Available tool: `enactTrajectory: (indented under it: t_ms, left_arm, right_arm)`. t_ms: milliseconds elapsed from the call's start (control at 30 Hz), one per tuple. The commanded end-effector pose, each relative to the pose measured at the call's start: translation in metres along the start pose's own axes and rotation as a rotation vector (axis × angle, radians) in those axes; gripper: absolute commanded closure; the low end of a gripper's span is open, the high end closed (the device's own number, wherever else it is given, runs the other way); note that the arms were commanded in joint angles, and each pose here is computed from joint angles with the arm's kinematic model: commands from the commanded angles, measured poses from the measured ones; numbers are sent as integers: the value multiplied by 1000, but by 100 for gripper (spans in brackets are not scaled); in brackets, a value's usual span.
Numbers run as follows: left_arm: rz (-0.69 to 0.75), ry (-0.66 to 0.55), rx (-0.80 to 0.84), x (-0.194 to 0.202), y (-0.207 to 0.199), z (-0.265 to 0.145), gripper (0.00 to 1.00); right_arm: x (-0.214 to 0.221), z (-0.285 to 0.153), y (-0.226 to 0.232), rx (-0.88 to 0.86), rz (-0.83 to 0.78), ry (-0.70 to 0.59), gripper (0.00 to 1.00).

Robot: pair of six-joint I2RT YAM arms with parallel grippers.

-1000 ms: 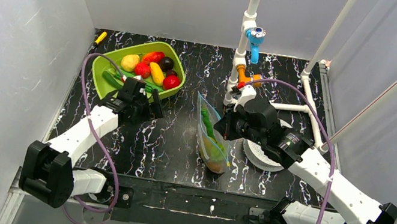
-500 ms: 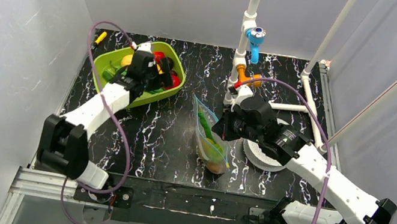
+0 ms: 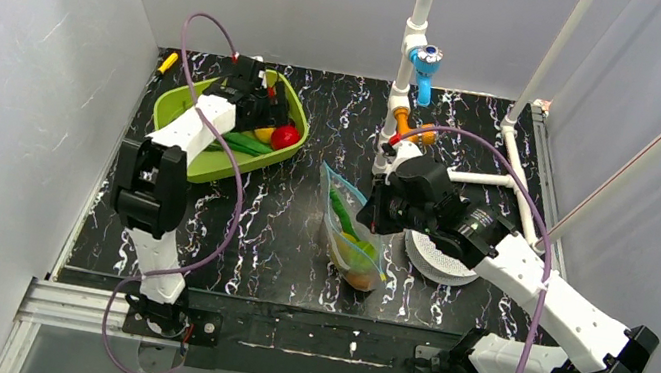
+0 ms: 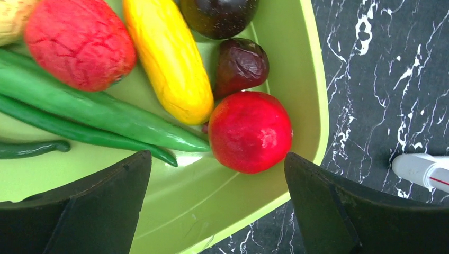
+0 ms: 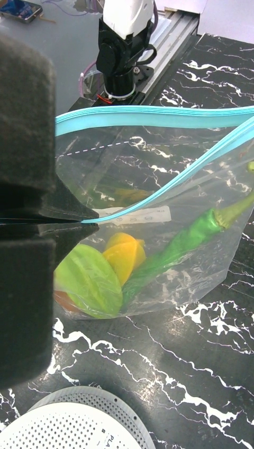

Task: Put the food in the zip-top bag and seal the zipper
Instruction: Pick up the fake fruit from the bin.

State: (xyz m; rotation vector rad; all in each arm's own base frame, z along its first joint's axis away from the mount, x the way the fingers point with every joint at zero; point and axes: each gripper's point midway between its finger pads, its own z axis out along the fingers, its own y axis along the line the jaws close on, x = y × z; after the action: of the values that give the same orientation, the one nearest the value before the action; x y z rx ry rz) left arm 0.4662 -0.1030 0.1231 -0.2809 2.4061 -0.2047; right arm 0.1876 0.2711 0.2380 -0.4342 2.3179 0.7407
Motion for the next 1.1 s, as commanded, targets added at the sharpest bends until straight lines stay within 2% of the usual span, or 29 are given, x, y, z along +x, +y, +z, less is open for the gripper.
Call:
enactTrajectory:
  t_ms: [0, 167, 300, 533, 667, 900, 1067]
  left_arm:
    - [21, 66, 94, 8, -19, -2, 6]
    - [-1, 90, 145, 21, -27, 15, 11]
    - [-18, 159, 152, 31, -31, 35, 16]
    - [-42, 200, 126, 39, -29, 55, 16]
    - [-22, 206, 117, 37, -28, 52, 27]
    - [23, 118, 141, 9, -31, -4, 46]
    - [55, 80, 263, -4, -48, -69, 49]
  right_arm:
    - [-11, -6, 1, 12, 21, -30, 99]
    - [-12, -6, 1, 12, 18, -30, 99]
    - [-16, -7, -1, 22, 15, -44, 99]
    - [-21, -9, -1, 18, 17, -63, 99]
    - [-25, -11, -1, 19, 15, -75, 99]
    - [-28, -6, 3, 6, 23, -68, 99]
    - [-28, -1, 9, -18, 28, -51, 99]
